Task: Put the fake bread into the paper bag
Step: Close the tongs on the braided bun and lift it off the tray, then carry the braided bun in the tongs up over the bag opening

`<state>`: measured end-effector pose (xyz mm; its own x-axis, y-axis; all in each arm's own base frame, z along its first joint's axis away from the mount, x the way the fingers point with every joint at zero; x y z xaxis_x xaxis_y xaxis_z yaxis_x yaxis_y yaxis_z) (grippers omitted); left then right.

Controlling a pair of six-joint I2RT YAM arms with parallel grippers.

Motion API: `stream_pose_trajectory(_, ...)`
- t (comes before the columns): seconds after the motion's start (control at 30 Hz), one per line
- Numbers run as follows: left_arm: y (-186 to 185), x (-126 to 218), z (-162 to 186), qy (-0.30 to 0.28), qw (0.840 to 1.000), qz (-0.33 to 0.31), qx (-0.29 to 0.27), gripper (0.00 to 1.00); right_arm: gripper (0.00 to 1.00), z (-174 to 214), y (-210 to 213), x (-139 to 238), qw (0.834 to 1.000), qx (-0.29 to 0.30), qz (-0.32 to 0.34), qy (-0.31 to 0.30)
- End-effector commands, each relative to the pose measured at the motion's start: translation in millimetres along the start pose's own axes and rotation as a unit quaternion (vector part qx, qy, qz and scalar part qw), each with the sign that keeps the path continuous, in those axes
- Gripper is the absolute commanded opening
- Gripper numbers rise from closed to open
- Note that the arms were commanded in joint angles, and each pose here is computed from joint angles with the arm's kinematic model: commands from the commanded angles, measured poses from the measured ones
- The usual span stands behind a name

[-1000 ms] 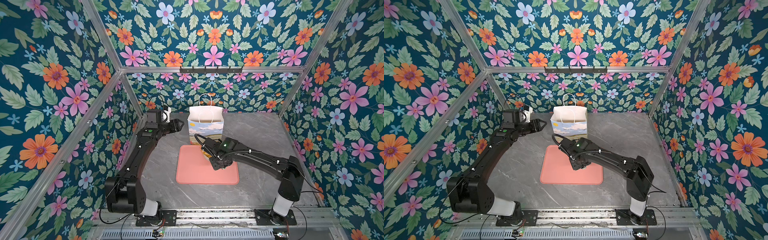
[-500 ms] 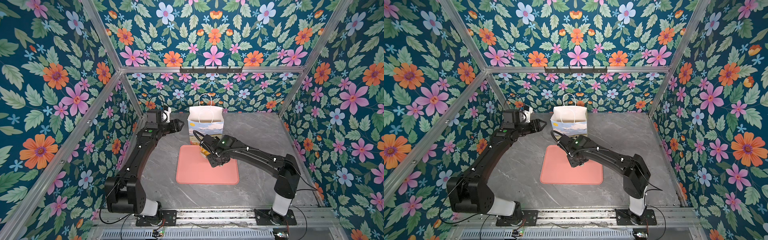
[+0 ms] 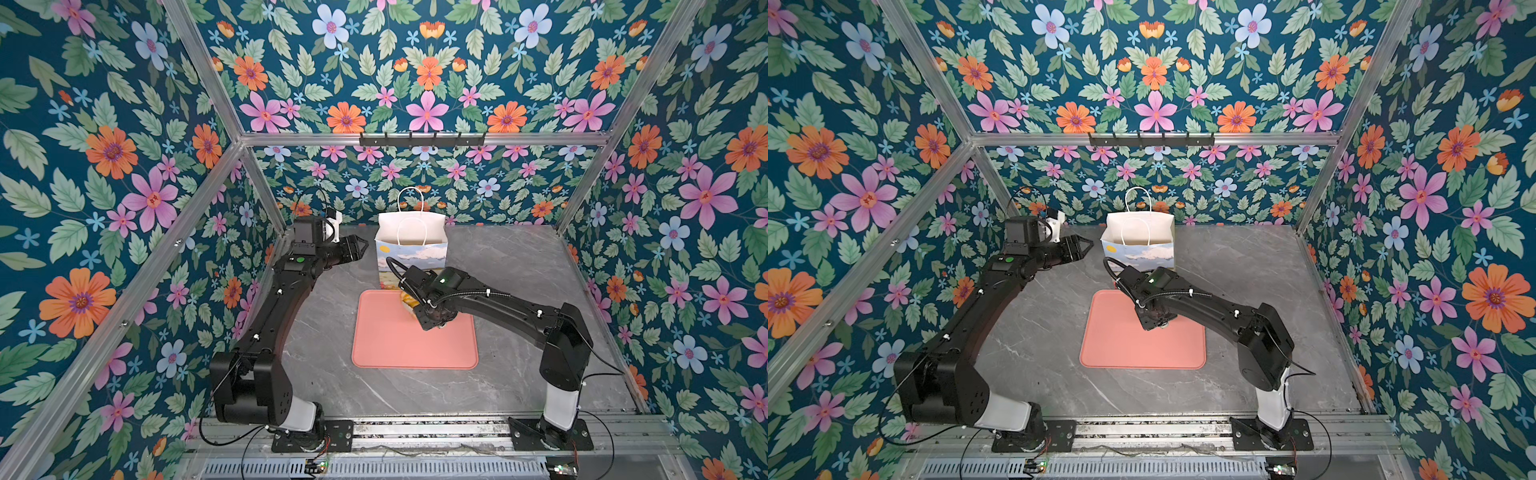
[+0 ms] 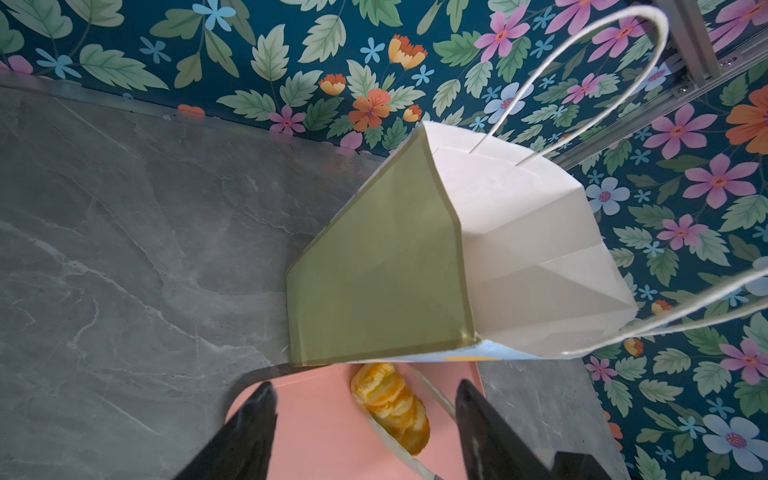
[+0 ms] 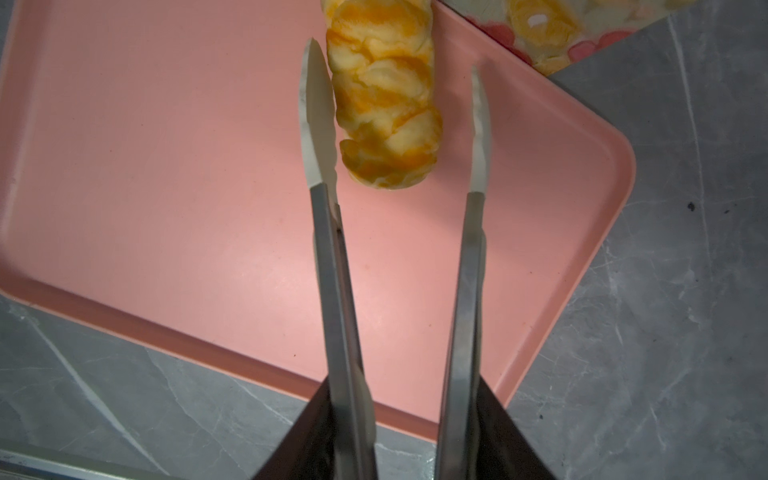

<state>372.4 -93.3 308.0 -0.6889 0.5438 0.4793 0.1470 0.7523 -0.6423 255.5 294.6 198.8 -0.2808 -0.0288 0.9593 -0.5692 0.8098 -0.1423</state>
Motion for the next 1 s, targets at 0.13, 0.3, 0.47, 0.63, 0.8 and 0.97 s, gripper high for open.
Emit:
stream_pose_trajectory(0.13, -3, 2, -3, -0.005, 1.000, 0.006, -0.002, 0.69, 0.45, -2, 5, -9, 1.000, -0.002, -0.012, 0.007)
stream_pose_trajectory(0.3, -4, 2, -4, -0.006, 1.000, 0.006, -0.002, 0.69, 0.38, -2, 6, -7, 1.000, 0.009, -0.017, 0.013)
stream_pose_trajectory(0.47, -5, 1, -6, -0.007, 1.000, 0.008, -0.003, 0.69, 0.33, 3, 7, 5, 0.999, 0.029, -0.035, 0.006)
stream_pose_trajectory(0.63, -4, 0, -7, -0.006, 1.000, 0.008, -0.003, 0.69, 0.33, 20, 7, 23, 0.996, 0.066, -0.055, 0.027)
stream_pose_trajectory(0.8, -3, -3, -7, -0.004, 1.000, 0.007, -0.002, 0.69, 0.33, 49, -3, 37, 0.994, 0.069, -0.061, 0.066)
stream_pose_trajectory(0.97, -1, -5, -6, -0.002, 1.000, 0.007, -0.001, 0.69, 0.33, 76, -21, 54, 0.992, 0.062, -0.050, 0.095)
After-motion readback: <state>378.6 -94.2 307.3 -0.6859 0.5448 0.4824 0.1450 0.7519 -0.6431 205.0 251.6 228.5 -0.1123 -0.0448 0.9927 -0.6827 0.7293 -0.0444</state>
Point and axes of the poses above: each gripper's point midway between its finger pads, its own x axis back along the fingers, its own y axis along the line the jaws close on, z = x × y, the point moved 7 cm from there along x, back along the fingers, and after that the axes turned 11 degrees about x, right-handed, at the moved point
